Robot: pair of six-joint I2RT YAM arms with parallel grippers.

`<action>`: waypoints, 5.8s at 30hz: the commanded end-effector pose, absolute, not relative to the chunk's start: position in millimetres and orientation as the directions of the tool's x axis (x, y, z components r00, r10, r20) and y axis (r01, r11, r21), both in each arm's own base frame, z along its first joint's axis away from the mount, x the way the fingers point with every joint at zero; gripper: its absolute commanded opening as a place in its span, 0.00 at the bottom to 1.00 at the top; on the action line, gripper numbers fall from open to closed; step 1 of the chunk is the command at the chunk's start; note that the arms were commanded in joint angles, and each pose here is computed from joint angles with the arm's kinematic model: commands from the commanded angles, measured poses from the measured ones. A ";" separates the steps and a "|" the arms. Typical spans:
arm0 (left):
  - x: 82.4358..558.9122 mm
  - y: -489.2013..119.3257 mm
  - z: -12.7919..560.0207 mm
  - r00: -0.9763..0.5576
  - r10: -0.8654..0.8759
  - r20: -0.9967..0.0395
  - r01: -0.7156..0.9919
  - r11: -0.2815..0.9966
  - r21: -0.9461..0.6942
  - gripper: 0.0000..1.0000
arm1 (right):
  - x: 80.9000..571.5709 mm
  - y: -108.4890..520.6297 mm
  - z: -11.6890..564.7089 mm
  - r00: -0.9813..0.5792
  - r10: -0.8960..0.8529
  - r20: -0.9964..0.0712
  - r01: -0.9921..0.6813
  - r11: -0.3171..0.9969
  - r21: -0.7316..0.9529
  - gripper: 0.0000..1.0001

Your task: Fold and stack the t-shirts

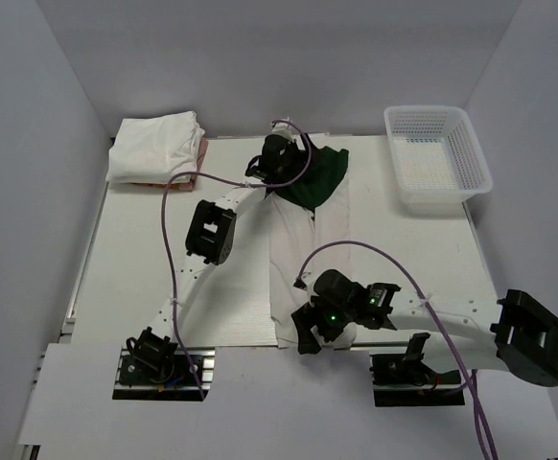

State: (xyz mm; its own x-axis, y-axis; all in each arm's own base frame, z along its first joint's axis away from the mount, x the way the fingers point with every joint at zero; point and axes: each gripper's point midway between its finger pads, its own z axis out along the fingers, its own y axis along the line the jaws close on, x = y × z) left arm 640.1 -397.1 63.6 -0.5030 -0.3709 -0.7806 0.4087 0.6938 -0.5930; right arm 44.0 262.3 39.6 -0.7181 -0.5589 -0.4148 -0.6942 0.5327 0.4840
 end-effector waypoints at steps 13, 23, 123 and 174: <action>554.6 -380.5 319.9 -0.406 -0.262 -0.876 0.679 0.555 -0.481 1.00 | 108.4 225.6 108.9 -0.737 -0.164 -0.656 -0.500 0.784 0.366 0.90; 382.8 -272.4 237.2 -0.629 -0.204 -0.750 0.377 0.764 -0.524 1.00 | 202.0 199.3 116.4 -0.620 -0.055 -0.783 -0.170 0.983 0.065 0.90; 197.3 -261.8 84.3 -0.903 -0.048 -0.427 0.149 0.897 -0.416 0.00 | 191.7 193.7 90.1 -0.855 0.164 -0.493 -0.143 0.838 0.527 0.00; 502.9 -248.8 152.7 -0.639 -0.122 -0.760 0.018 0.985 -0.174 1.00 | 448.6 214.8 155.4 -0.704 0.174 -0.688 -0.240 0.854 0.461 0.90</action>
State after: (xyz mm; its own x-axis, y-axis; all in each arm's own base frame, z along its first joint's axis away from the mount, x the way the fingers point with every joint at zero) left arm 524.0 -252.8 107.4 -0.6559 -0.0782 -0.7508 0.0201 0.9925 -0.1209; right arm 459.5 206.0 114.1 -0.7603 0.1965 -0.6192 -0.1219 0.8930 0.4331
